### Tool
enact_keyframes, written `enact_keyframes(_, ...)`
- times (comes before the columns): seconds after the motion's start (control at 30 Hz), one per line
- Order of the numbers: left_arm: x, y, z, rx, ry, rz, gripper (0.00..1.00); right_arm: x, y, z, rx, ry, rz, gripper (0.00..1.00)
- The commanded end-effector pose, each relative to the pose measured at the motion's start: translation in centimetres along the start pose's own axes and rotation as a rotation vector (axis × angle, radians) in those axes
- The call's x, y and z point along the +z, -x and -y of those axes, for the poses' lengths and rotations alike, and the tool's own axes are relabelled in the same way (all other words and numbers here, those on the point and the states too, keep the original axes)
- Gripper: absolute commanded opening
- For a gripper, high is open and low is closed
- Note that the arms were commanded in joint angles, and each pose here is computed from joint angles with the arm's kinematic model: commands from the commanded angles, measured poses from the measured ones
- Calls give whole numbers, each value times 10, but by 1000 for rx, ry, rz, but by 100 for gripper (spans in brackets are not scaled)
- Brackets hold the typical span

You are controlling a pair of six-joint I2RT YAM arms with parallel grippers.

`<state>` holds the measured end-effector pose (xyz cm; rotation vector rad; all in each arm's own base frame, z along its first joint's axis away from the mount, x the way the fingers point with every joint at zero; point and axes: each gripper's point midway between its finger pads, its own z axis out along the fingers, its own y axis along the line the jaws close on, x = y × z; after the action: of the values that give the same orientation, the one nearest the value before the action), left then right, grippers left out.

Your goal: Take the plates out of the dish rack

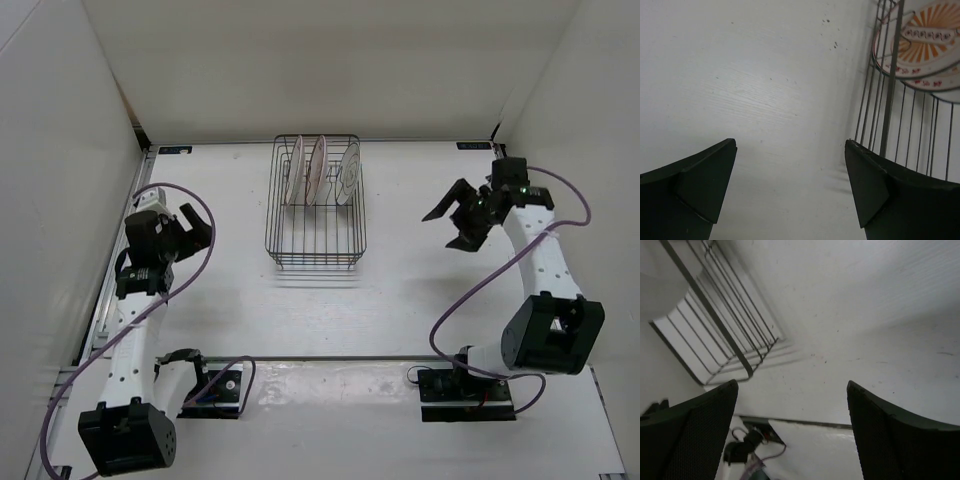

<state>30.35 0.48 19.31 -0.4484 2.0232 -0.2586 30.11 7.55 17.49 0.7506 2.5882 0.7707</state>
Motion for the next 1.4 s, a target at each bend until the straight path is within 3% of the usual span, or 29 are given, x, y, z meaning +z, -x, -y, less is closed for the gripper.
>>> enact_keyframes(0.0, -25, -8, 27, 116, -169, -72, 100, -47, 61, -13, 103, -156, 232, 90)
enact_keyframes(0.03, -33, -7, 33, 218, -226, -58, 100, -52, 66, -5, 165, -230, 261, 90)
enact_keyframes(0.1, -46, -11, 43, 236, -290, -56, 100, -59, 90, 19, 231, -372, 368, 90)
enact_keyframes(0.17, -54, -9, 42, 185, -263, -35, 100, -57, 109, 32, 256, -409, 404, 90)
enact_keyframes(0.27, -63, -12, 26, 122, -157, -24, 100, -44, 130, 43, 297, -436, 353, 90)
enact_keyframes(0.3, -65, -13, 23, 123, -143, -16, 100, -37, 146, 32, 256, -363, 381, 90)
enact_keyframes(0.33, -67, -17, 18, 121, -124, -20, 100, -26, 142, 13, 209, -243, 301, 90)
enact_keyframes(0.37, -67, -17, 10, 125, -83, -14, 100, -16, 139, 16, 218, -232, 271, 90)
enact_keyframes(0.43, -73, -22, 4, 133, -56, -17, 100, 2, 159, -14, 144, -45, 324, 90)
enact_keyframes(0.47, -75, -24, 2, 133, -47, -18, 100, 4, 156, -39, 109, 75, 304, 90)
enact_keyframes(0.53, -79, -29, -2, 128, -28, -24, 100, -22, 200, -112, 29, 264, 436, 90)
enact_keyframes(0.6, -84, -36, -12, 85, 28, -36, 100, 10, 184, -139, -81, 230, 327, 90)
enact_keyframes(0.63, -87, -39, -15, 68, 46, -35, 100, -6, 206, -182, -163, 296, 390, 90)
enact_keyframes(0.7, -93, -48, -28, 17, 124, -45, 100, 60, 183, -203, -253, 258, 290, 90)
enact_keyframes(0.73, -95, -48, -34, 6, 155, -32, 100, 50, 184, -223, -294, 285, 323, 90)
enact_keyframes(0.9, -101, -56, -47, 20, 223, -66, 100, 108, 146, -239, -374, 234, 331, 90)
enact_keyframes(1.07, -94, -59, -46, 4, 222, -99, 100, 135, 115, -251, -524, 200, 276, 90)
enact_keyframes(1.37, -89, -66, -42, -5, 208, -155, 100, 166, 94, -221, -703, -87, 358, 84)
